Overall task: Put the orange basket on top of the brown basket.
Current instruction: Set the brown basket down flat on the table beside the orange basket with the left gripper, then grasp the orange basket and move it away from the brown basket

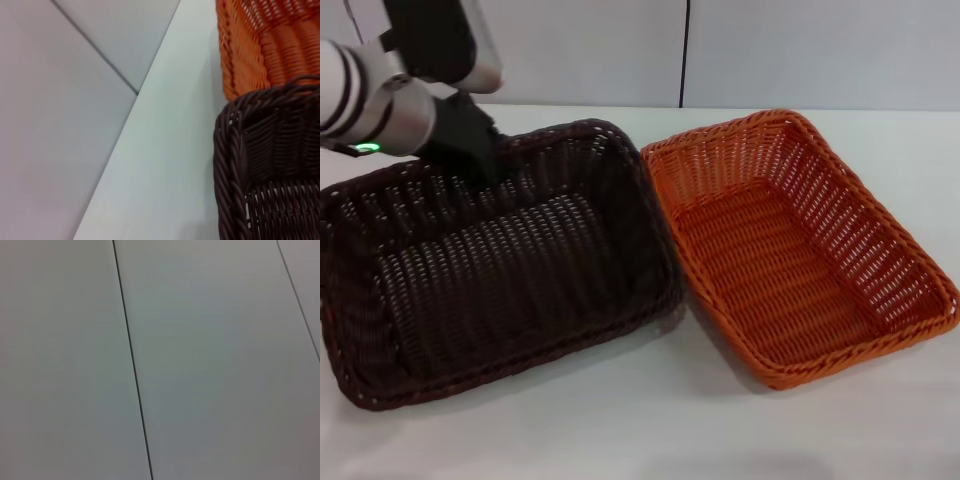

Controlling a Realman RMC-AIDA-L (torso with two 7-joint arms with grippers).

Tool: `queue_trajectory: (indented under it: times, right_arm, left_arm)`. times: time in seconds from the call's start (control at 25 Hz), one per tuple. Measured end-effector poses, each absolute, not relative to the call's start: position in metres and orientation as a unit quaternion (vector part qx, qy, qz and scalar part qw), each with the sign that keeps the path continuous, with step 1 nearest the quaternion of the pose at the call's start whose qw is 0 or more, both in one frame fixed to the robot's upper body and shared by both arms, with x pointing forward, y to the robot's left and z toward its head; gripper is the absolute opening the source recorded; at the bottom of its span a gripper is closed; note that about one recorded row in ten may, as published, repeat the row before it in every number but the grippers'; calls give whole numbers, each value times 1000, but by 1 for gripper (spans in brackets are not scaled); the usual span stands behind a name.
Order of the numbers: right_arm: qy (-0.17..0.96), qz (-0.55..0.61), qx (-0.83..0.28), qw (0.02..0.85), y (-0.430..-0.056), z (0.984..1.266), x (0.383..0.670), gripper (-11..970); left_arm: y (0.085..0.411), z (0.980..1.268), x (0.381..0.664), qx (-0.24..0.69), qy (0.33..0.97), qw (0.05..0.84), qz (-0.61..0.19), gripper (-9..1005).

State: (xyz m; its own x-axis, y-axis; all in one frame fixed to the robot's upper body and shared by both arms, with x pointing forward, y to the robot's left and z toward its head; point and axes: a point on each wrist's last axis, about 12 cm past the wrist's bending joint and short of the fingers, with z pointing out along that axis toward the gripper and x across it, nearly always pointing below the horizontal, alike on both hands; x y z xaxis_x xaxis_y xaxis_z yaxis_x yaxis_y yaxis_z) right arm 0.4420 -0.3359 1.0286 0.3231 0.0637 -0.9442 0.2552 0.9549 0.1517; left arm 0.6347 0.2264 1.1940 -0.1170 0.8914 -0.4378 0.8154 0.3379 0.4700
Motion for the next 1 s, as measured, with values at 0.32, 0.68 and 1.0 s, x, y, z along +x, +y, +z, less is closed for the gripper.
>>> queue_trajectory:
  times: [0.32,0.68,1.0]
  right_arm:
    - [580,-59,135,801,-336,1029,447,759]
    - [585,-53,124,800,-335,1031,456,759]
    - [591,-55,119,796,-337,1030,458,759]
  left_arm:
    - [189,1172,636,637,703,311,62,241]
    - [169,1168,636,639,683,345,80,421]
    - [170,1180,638,614,684,384,83,608]
